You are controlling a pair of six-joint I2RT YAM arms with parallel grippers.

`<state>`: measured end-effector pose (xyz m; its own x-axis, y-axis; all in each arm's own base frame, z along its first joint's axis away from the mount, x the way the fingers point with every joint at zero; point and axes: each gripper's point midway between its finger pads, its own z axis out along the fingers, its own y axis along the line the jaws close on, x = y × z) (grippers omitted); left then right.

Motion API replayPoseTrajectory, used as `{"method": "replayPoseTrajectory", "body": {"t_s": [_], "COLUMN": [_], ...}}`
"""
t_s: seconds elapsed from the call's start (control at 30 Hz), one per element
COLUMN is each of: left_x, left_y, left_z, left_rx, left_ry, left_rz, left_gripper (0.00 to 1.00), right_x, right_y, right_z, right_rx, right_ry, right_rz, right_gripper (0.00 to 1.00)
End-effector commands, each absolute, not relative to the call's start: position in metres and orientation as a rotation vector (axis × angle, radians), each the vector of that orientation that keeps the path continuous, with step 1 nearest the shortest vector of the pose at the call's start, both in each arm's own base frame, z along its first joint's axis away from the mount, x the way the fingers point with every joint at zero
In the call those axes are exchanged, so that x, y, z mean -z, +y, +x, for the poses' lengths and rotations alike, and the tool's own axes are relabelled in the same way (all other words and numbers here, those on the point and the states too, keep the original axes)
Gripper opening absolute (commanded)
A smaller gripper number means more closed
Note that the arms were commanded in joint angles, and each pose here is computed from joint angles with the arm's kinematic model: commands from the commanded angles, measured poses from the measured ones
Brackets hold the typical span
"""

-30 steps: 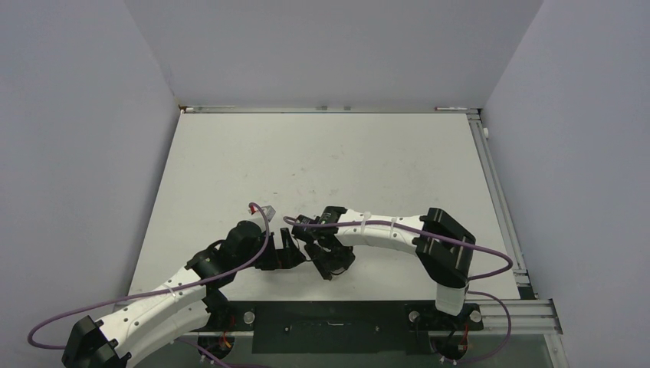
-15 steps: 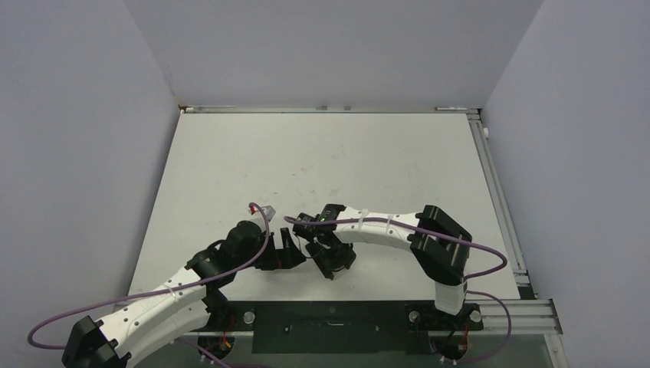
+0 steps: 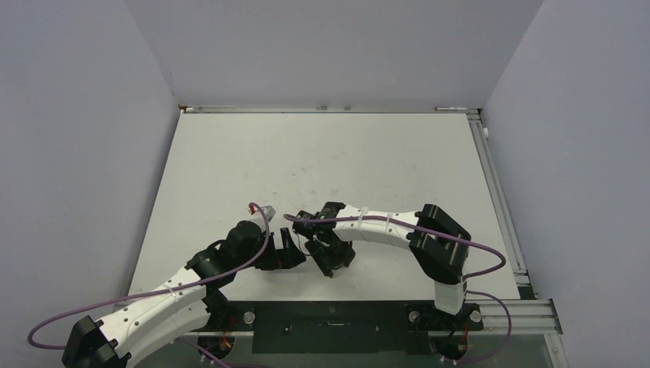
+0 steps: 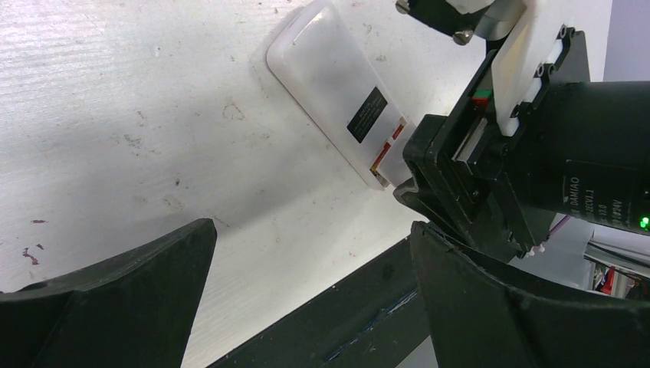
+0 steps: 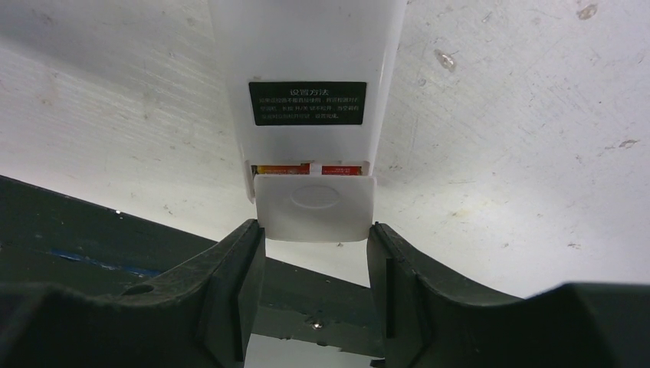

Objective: Load the batteries into the remote control

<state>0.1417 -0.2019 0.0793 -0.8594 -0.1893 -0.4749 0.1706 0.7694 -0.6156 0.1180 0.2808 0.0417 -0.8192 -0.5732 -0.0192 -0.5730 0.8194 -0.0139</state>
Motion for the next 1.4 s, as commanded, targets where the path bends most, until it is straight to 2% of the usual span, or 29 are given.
{"method": "replayPoseTrajectory", "body": {"t_s": [0.0, 1.37], "left_x": [-0.093, -0.093], "left_y": [-0.21, -0.211], "left_z": [0.148, 0.148], "left_rx": [0.963, 0.967], "left_ry": [2.379, 2.375], "left_rz": [0.001, 0.004], "left_gripper": [0.96, 0.96], "right_x": [-0.044, -0.044], "right_y": [0.289, 0.299], "right_z": [0.126, 0.127], "right_rx": [-0.005, -0.03], "right_ry": [2.959, 2.972], "right_rz": [-0.93, -0.912], "right_gripper": [0.15, 0.15]}}
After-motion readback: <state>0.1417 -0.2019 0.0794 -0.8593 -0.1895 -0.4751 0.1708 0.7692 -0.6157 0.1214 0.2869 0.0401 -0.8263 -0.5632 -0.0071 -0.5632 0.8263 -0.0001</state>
